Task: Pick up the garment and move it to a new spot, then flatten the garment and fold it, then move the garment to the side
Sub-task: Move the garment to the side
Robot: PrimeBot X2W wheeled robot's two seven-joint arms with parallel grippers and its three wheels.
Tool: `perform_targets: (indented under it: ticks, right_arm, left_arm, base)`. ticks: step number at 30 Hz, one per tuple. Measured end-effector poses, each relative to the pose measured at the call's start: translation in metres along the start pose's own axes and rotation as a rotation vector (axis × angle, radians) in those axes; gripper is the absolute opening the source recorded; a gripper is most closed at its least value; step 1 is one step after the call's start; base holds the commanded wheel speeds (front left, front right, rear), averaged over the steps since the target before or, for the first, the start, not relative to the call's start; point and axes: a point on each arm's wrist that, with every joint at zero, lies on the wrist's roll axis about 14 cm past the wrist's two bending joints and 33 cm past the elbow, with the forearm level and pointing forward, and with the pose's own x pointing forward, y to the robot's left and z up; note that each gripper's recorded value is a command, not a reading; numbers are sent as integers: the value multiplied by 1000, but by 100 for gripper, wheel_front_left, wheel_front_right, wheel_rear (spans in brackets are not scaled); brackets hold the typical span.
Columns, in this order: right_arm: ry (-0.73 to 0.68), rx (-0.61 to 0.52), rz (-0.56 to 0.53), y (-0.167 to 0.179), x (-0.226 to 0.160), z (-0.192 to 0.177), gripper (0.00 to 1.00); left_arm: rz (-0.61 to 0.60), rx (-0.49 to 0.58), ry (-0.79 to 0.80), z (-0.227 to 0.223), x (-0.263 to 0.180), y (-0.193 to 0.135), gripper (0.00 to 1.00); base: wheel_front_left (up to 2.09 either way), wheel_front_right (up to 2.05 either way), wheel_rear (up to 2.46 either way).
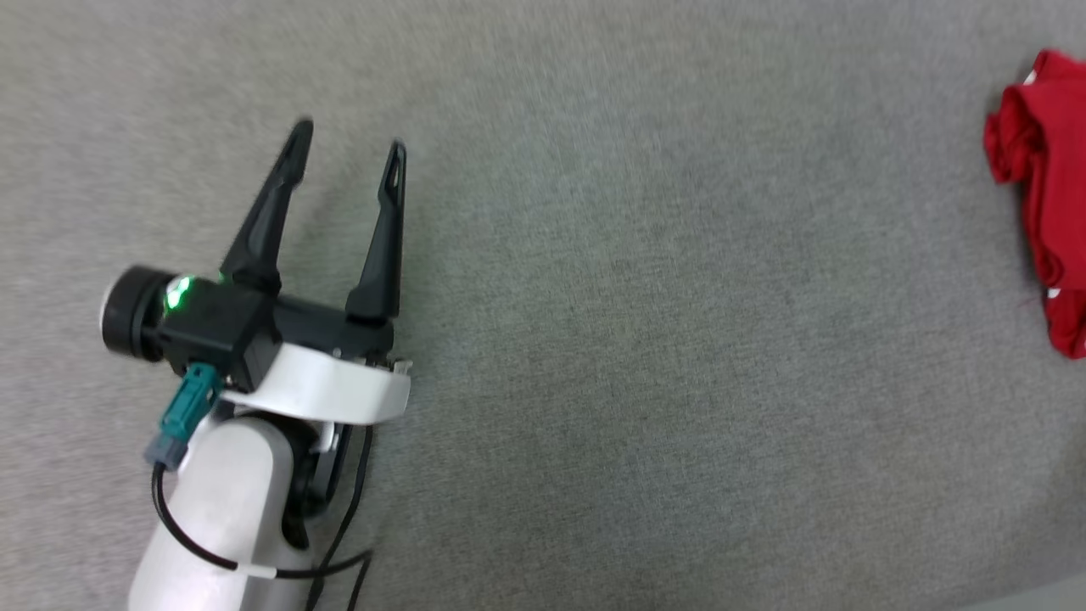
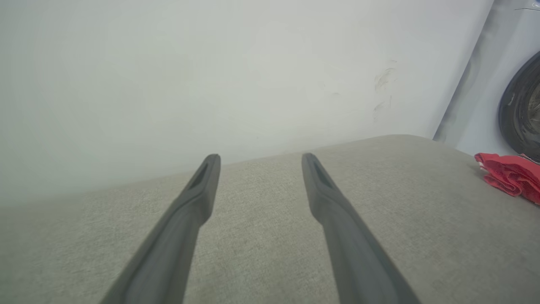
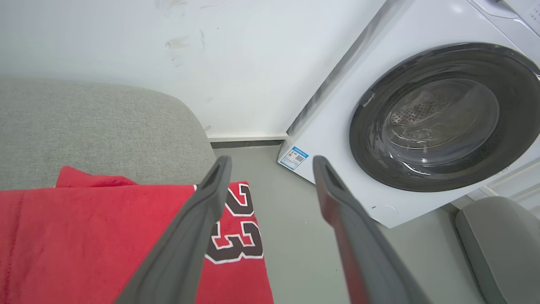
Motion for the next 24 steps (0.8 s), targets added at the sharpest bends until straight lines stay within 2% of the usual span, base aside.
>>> perform_targets:
  ticks: [8,14,24]
  right_arm:
    - [-125,119,94,28,-44,15,100]
    - [-174,243,215,77,-94,17,100]
    - [-175,424,425,151,-180,23,100]
  left_arm:
    - [94,6,15,21,-39,9,100]
    - [179,33,32,34,-78,21,100]
    - [308,44,65,44,-138,34,100]
  base:
    - [0,0,0]
    - [0,0,0]
    - [0,0,0]
